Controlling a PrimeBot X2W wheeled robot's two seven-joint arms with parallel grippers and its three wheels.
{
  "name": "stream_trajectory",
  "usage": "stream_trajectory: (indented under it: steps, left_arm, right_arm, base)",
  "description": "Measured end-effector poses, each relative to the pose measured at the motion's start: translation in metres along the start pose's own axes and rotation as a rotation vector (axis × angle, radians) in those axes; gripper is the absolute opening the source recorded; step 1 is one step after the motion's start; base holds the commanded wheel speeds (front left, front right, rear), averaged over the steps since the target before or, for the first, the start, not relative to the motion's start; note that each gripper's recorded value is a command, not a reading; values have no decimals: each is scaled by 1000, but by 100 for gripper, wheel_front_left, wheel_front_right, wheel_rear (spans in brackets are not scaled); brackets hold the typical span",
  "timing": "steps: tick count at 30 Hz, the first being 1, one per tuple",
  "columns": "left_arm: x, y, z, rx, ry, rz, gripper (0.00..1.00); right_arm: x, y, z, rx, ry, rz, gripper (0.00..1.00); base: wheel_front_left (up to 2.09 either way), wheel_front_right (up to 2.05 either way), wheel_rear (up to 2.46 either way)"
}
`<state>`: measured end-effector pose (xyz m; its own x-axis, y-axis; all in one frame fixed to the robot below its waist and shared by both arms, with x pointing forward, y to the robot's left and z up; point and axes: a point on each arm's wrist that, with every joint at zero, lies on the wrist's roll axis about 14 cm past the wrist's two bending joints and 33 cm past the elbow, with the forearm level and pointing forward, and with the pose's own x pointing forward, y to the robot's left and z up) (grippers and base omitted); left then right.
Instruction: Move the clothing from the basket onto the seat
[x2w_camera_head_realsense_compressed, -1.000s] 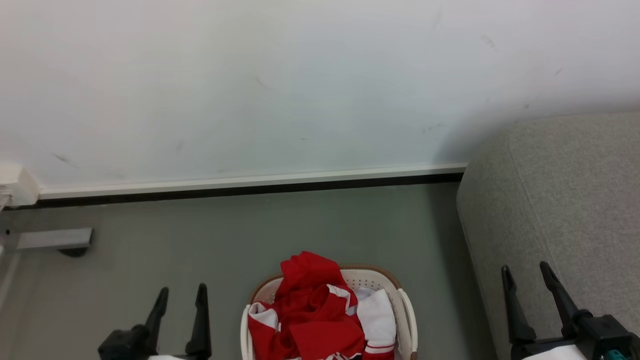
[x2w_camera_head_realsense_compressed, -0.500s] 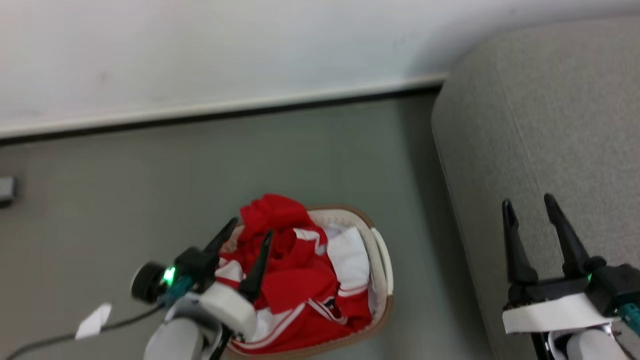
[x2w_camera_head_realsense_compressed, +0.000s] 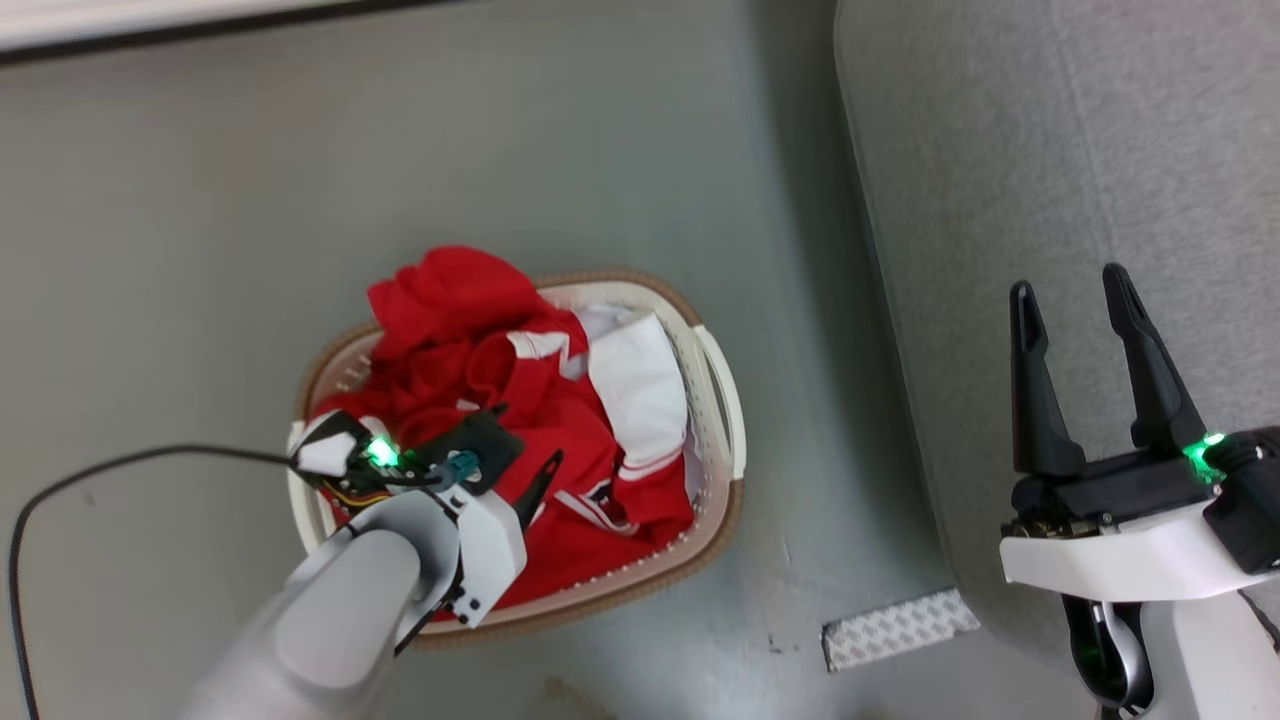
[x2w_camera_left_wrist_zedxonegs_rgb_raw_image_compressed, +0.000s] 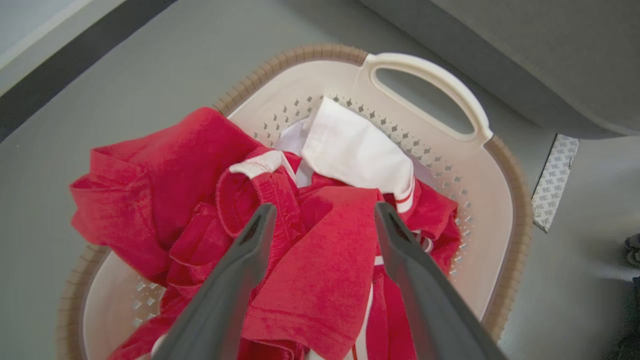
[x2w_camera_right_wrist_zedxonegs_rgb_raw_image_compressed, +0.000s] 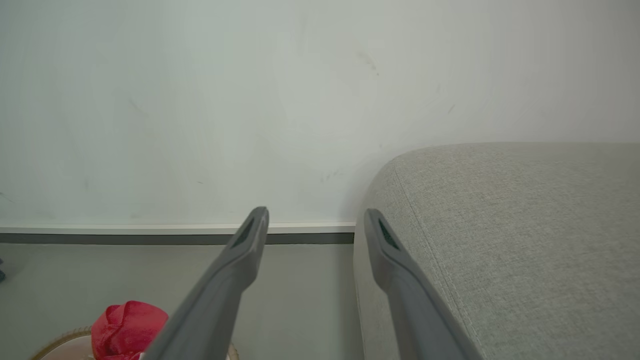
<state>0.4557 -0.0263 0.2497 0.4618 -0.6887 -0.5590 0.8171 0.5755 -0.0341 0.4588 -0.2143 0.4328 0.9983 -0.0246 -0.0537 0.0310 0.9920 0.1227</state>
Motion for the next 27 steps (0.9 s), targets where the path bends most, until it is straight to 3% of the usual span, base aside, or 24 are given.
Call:
stream_trajectory:
  steps: [5, 11, 20, 21, 22, 23, 27]
  left_arm:
    - [16, -15, -47, 44, 154, -113, 100]
    - [35, 6, -65, 70, 197, -130, 100]
    - [47, 11, -96, 42, 298, -160, 100]
    - [48, 11, -99, 32, 305, -160, 85]
    - [48, 10, -103, 28, 313, -164, 20]
    - [49, 8, -105, 23, 315, -168, 0]
    - [49, -2, -101, -21, 296, -175, 0]
  right_arm:
    - [12, 2, -14, 9, 16, 12, 100]
    - [19, 1, -29, 22, 39, 10, 100]
    - [21, -4, -52, 21, 87, 0, 100]
    - [21, -5, -54, 20, 92, -2, 100]
    - [21, -5, -56, 19, 96, -3, 100]
    - [21, -5, -57, 19, 100, -4, 100]
    - [22, -6, -58, 19, 99, -4, 100]
  base:
    - [0, 0, 0]
    - [0, 0, 0]
    - [0, 0, 0]
    - [0, 0, 0]
    - [0, 0, 0]
    - [0, 0, 0]
    - [0, 0, 0]
